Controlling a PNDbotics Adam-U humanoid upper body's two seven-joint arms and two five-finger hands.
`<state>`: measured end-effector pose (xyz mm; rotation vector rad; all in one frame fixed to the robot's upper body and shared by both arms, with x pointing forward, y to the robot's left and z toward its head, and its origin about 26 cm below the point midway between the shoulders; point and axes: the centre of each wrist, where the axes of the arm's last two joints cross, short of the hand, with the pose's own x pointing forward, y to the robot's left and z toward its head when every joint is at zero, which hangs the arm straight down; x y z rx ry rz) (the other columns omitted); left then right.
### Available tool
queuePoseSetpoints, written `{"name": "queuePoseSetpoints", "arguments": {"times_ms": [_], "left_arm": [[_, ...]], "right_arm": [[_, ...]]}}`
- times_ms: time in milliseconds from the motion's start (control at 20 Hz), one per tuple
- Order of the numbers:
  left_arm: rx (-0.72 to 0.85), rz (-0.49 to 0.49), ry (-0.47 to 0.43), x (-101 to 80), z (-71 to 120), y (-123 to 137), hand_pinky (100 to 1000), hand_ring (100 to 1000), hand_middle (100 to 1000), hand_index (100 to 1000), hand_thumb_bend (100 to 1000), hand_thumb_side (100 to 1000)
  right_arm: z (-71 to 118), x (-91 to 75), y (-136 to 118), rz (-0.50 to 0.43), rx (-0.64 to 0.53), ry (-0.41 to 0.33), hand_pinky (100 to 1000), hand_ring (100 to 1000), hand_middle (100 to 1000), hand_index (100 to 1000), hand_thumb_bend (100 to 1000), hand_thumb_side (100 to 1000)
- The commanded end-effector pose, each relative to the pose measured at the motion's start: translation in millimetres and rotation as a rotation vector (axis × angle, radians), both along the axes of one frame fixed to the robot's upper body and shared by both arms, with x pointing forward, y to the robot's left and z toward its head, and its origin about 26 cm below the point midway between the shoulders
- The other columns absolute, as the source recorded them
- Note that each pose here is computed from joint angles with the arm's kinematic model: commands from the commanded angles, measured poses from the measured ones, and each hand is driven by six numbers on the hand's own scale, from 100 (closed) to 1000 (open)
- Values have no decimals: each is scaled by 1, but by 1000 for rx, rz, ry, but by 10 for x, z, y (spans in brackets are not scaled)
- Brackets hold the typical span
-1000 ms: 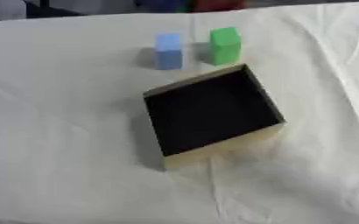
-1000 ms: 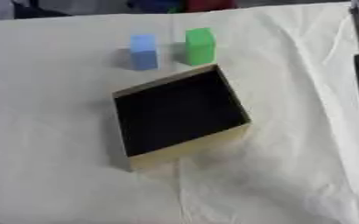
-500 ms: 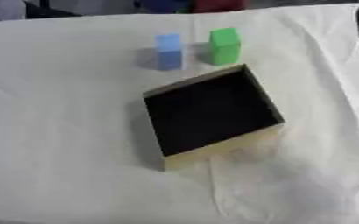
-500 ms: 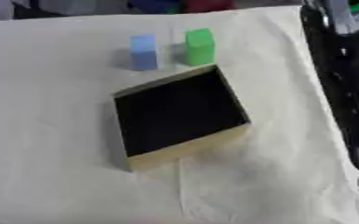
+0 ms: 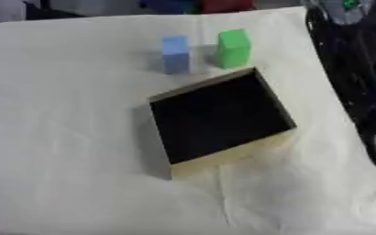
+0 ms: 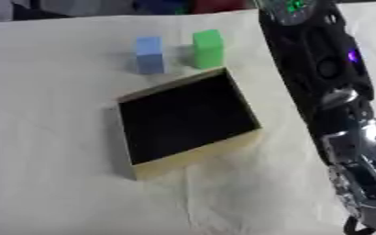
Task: Pick up objects on the table and place them in the box.
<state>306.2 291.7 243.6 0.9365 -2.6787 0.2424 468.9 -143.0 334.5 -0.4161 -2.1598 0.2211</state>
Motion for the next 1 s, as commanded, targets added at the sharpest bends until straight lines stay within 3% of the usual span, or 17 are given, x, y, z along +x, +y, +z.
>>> {"name": "queuePoseSetpoints", "arguments": {"times_ms": [50, 600, 1000], "left_arm": [[13, -16, -30, -29, 95, -18, 774, 675, 719, 887, 254, 740], [13, -23, -29, -26, 98, -27, 774, 675, 720, 887, 252, 740], [16, -27, -23, -26, 90, -32, 773, 675, 719, 886, 250, 739]], "right_arm": [[-19, 102, 52, -42, -32, 15, 902, 770, 700, 959, 100, 1000], [-486, 360, -15, -127, -149, 186, 905, 811, 755, 991, 100, 1000], [-541, 415, -104, -109, -396, 266, 911, 855, 805, 1000, 100, 1000]]}}
